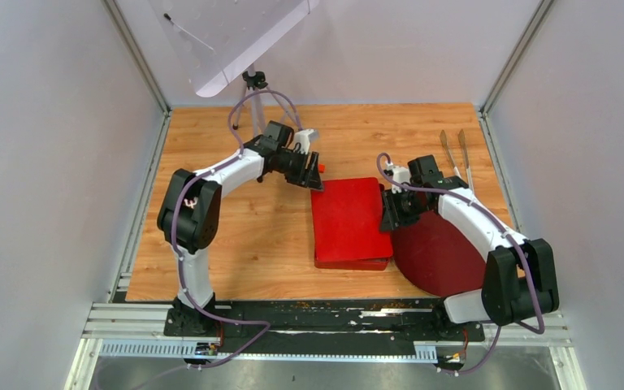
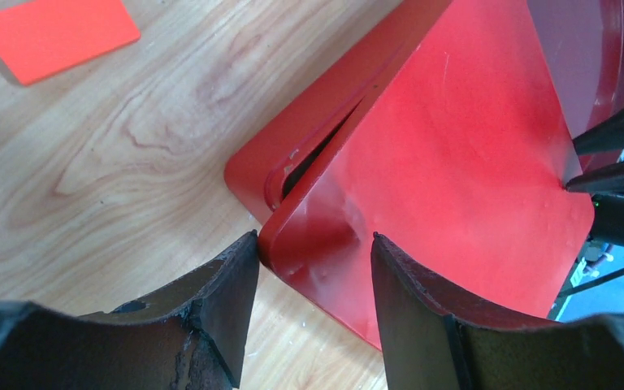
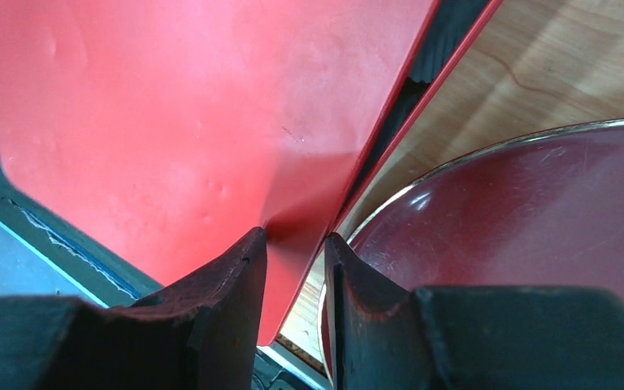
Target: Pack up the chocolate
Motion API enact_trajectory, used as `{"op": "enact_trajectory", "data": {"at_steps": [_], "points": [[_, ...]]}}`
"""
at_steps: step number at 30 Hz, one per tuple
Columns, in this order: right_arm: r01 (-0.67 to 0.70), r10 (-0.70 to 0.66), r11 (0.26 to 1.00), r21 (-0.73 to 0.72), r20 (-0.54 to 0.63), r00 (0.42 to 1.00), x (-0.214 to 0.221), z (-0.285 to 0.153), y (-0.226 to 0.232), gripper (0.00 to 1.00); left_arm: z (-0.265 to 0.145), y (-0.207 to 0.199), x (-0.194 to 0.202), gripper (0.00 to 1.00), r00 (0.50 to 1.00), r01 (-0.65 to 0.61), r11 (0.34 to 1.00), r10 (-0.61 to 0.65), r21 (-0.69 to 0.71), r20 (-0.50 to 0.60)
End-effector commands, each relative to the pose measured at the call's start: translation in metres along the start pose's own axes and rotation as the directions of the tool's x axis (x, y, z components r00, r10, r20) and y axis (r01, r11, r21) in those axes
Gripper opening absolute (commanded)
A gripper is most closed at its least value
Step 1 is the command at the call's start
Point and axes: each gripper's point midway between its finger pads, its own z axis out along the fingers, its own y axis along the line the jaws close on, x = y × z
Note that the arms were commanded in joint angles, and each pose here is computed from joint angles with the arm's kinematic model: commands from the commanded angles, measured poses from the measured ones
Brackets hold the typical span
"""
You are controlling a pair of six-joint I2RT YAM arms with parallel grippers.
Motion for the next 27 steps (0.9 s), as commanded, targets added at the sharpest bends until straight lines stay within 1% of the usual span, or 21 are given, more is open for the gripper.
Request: {"op": "enact_trajectory", "data": {"at_steps": [1, 4, 9, 13, 17, 23, 27], "points": [[-0.025, 0.026, 0.999, -0.032, 0.033, 0.999, -0.014, -0.010, 0.011, 0.32, 0.003, -0.008, -0.017, 0.61, 0.998, -0.058, 0.998, 0.058, 0.008, 0.023], [-0.044, 0.045, 0.998, -0.054, 0.014, 0.999, -0.011, -0.009, 0.015, 0.32, 0.008, -0.014, -0.016, 0.61, 0.998, -0.067, 0.998, 0.067, 0.018, 0.021], [-0.057, 0.057, 0.998, -0.035, 0.013, 0.998, -0.011, -0.010, 0.012, 0.31, 0.016, -0.019, -0.018, 0.61, 0.997, -0.079, 0.996, 0.078, 0.030, 0.029], [-0.112, 0.112, 0.992, -0.049, -0.004, 0.994, -0.006, -0.009, 0.017, 0.31, 0.021, -0.023, -0.025, 0.61, 0.995, -0.091, 0.995, 0.090, 0.033, 0.037], [-0.122, 0.122, 0.992, -0.043, 0.011, 0.992, -0.006, -0.008, 0.015, 0.31, 0.023, -0.021, -0.032, 0.62, 0.994, -0.098, 0.995, 0.097, 0.020, 0.049], [-0.116, 0.113, 0.992, 0.047, 0.054, 0.992, -0.012, -0.008, -0.006, 0.31, 0.024, -0.015, -0.042, 0.63, 0.990, -0.129, 0.992, 0.129, -0.016, 0.063], [-0.148, 0.143, 0.986, 0.079, 0.062, 0.988, -0.015, -0.006, -0.021, 0.31, 0.028, -0.013, -0.049, 0.63, 0.988, -0.139, 0.990, 0.140, -0.018, 0.070]]}}
